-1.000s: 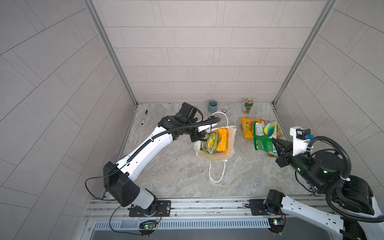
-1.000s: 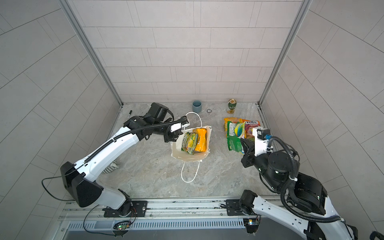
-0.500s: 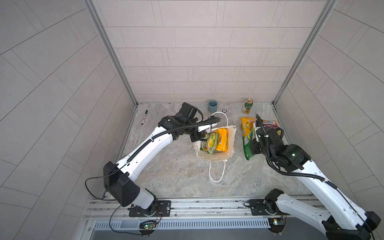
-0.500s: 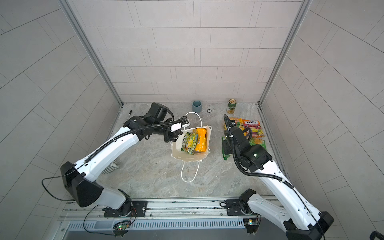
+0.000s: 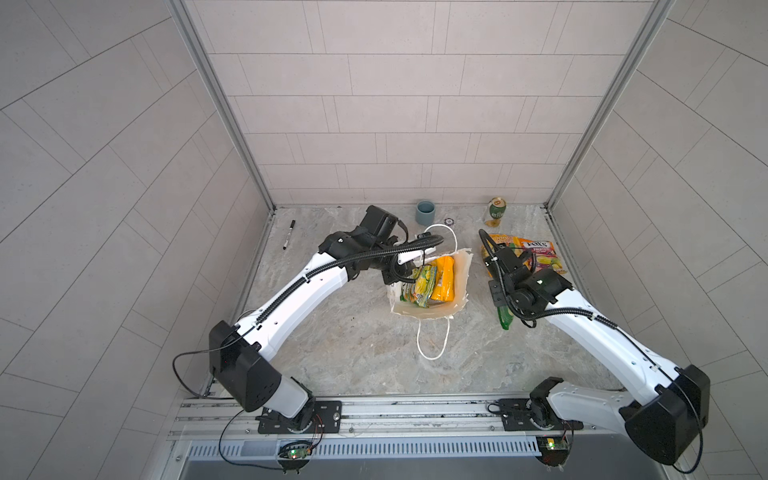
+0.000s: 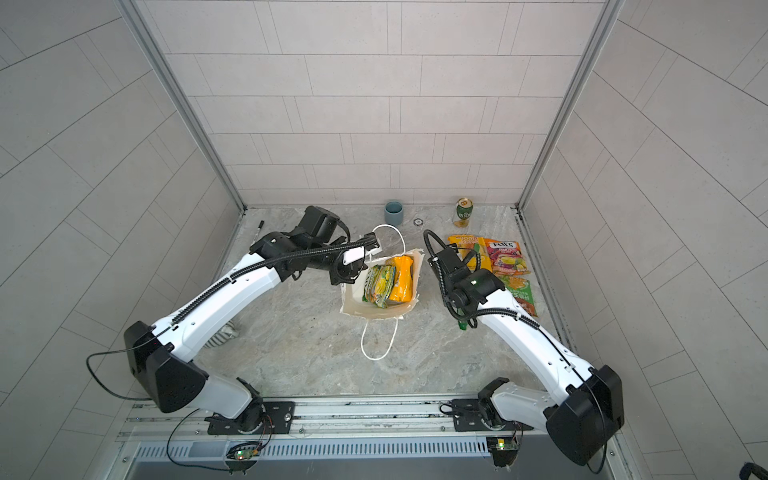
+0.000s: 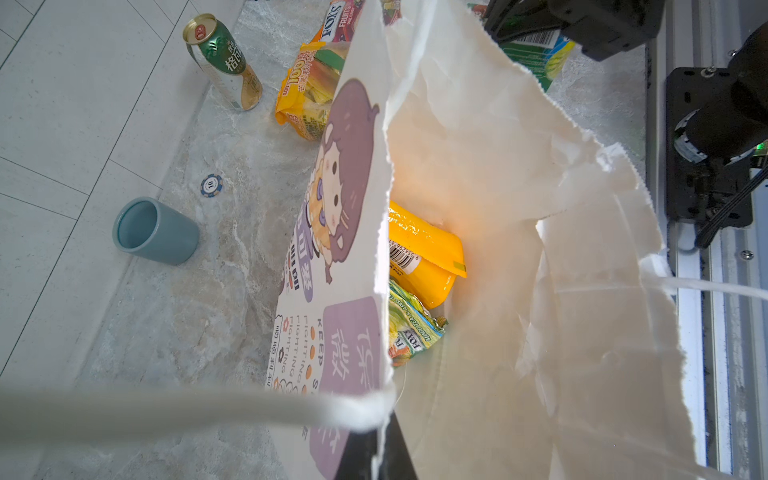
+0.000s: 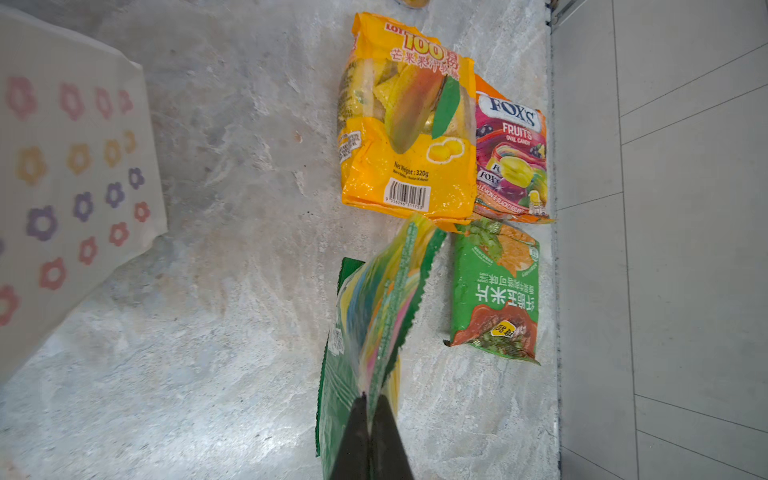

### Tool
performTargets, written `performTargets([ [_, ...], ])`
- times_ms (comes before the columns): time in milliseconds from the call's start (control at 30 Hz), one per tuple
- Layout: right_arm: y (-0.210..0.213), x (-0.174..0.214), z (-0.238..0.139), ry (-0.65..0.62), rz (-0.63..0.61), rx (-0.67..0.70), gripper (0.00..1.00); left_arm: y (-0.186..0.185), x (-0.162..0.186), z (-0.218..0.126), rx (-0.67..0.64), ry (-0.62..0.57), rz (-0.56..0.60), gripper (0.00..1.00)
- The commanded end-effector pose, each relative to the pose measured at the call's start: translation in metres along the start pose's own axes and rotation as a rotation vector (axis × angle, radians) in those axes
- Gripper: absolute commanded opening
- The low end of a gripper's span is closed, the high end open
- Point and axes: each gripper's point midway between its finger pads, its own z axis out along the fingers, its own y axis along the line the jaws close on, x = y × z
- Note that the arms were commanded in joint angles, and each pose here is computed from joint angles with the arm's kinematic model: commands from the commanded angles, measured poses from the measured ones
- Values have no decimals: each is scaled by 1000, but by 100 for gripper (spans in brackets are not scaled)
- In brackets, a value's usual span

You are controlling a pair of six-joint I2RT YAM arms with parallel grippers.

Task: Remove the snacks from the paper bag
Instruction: 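Lower the striped pack onto the table beside the green pack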

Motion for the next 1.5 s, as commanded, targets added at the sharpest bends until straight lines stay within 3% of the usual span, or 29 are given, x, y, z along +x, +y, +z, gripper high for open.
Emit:
performTargets([
  [0, -20, -8, 5, -24, 17, 133, 0, -2, -7, 3, 10, -19, 16, 0],
  [300, -42, -10, 23, -6, -50, 343, 0, -2, -8, 1, 5, -20, 19, 0],
  [633, -33, 3, 49, 49, -76, 377, 0, -2, -6, 2, 1, -13, 24, 0],
  [867, -7, 17, 66, 108, -53, 254, 0, -1, -5, 3, -1, -8, 23, 0],
  [1067, 24, 31, 76, 122, 50, 85, 4, -1, -3, 4, -6, 2, 27, 0],
  [1300, 56, 39, 86, 92, 147, -123, 1, -1, -2, 5, -5, 3, 27, 0],
  [1467, 60, 36, 87, 52, 106, -167, 0, -1, -1, 6, -6, 10, 28, 0],
])
